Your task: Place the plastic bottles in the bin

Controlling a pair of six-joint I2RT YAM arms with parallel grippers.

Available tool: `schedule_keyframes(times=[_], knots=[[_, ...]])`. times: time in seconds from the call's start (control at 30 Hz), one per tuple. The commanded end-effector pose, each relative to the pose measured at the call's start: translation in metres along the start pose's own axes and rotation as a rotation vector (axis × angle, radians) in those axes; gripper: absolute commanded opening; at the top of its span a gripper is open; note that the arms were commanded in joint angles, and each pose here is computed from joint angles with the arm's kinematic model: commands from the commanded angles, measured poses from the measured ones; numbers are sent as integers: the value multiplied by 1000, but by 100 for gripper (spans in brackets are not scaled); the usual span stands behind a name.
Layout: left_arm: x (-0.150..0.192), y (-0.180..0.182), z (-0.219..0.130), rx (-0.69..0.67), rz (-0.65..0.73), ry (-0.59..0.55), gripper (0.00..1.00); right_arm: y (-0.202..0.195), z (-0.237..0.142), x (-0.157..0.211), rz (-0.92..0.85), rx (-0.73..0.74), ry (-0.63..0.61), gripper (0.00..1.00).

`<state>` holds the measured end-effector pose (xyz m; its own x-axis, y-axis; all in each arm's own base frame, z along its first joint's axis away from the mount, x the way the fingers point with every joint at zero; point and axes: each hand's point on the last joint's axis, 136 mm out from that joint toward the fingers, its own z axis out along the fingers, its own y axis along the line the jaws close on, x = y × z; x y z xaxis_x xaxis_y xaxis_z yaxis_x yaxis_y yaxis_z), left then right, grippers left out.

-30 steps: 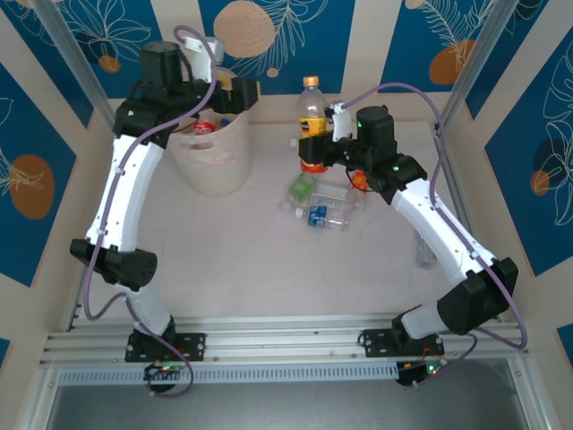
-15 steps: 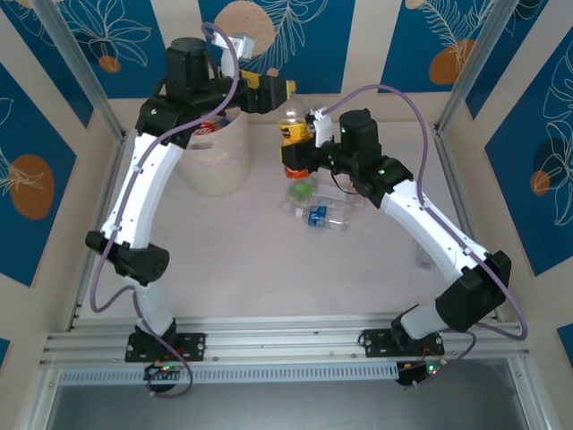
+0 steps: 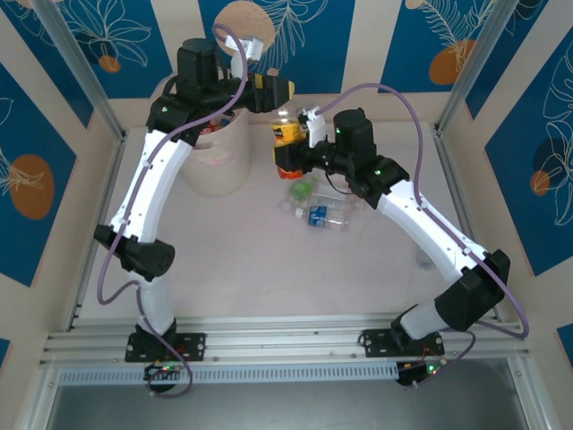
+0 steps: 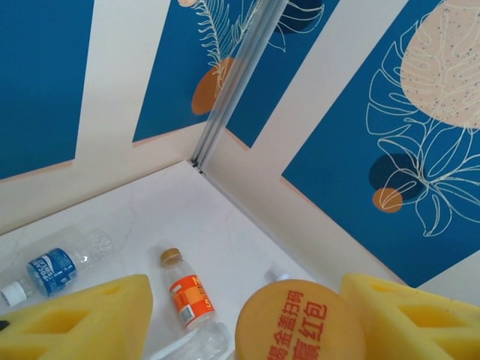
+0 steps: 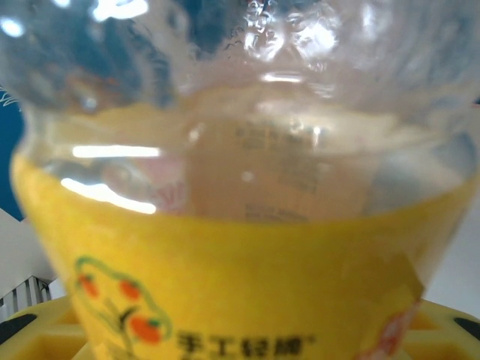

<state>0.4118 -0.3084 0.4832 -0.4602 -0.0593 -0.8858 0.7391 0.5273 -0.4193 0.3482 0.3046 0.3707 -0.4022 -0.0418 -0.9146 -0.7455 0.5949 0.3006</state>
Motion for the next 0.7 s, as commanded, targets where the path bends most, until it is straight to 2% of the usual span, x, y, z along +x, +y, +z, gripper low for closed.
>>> schedule_keyframes(times=[0.0, 0.27, 0.37, 0.5, 0.57, 0.67], knots=[[-4, -14, -2, 44, 18, -3, 59, 8, -2, -19, -45, -14, -49, 54], [-5, -19, -5, 55, 21, -4, 25, 7, 0, -23, -44, -5, -55, 54], [-8, -19, -8, 44, 34, -17, 16, 7, 0, -24, -45, -6, -55, 54], [-17, -17, -13, 5, 70, -54, 0, 7, 0, -23, -46, 1, -51, 56], [-22, -15, -17, -19, 92, -73, 0, 7, -1, -23, -44, 3, -51, 60], [-30, -13, -25, -59, 127, -101, 0, 8, -5, -27, -46, 4, -61, 73]])
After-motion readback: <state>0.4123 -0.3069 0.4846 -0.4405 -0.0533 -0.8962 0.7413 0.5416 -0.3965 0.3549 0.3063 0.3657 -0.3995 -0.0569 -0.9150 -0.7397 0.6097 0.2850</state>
